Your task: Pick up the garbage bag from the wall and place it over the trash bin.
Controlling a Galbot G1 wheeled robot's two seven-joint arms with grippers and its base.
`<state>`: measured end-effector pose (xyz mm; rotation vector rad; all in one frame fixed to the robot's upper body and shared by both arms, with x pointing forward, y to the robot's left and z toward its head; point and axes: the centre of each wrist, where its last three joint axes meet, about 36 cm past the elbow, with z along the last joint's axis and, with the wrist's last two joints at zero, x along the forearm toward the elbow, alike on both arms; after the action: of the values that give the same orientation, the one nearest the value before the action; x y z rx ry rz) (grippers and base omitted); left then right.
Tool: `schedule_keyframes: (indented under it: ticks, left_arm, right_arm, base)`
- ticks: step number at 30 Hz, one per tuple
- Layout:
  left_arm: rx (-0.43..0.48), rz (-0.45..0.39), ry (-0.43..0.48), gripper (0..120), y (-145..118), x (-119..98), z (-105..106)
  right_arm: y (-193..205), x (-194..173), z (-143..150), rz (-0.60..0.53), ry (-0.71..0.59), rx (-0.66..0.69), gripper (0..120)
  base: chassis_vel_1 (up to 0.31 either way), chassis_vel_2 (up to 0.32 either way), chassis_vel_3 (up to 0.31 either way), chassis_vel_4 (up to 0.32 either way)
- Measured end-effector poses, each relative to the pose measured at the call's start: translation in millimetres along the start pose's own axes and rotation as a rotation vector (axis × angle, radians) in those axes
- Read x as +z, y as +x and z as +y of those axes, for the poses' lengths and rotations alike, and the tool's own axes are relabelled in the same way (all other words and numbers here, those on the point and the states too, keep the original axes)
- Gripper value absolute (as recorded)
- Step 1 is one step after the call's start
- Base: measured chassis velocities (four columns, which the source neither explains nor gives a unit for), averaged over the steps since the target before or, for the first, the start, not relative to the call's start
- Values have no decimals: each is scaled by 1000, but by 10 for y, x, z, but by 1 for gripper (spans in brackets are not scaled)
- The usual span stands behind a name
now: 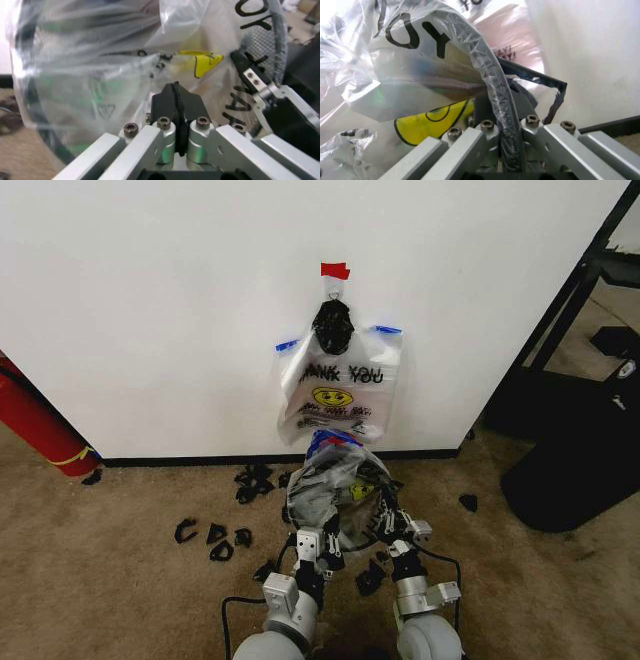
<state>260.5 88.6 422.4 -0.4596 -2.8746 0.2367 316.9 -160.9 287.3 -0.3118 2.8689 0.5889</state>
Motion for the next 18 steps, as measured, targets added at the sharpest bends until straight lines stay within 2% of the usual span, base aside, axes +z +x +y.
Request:
schedule_keyframes:
  ticks: [10, 18]
  left_arm:
    - [-55, -6, -52, 0, -45, -151, -22]
    - [-89, 12, -38, 0, -77, -91, -142]
  right_arm:
    - [-41, -22, 11, 85, 35, -70, 0]
    - [-158, -215, -73, 116, 115, -150, 0]
  base:
    - [0, 0, 0, 0]
    - [0, 0, 0, 0]
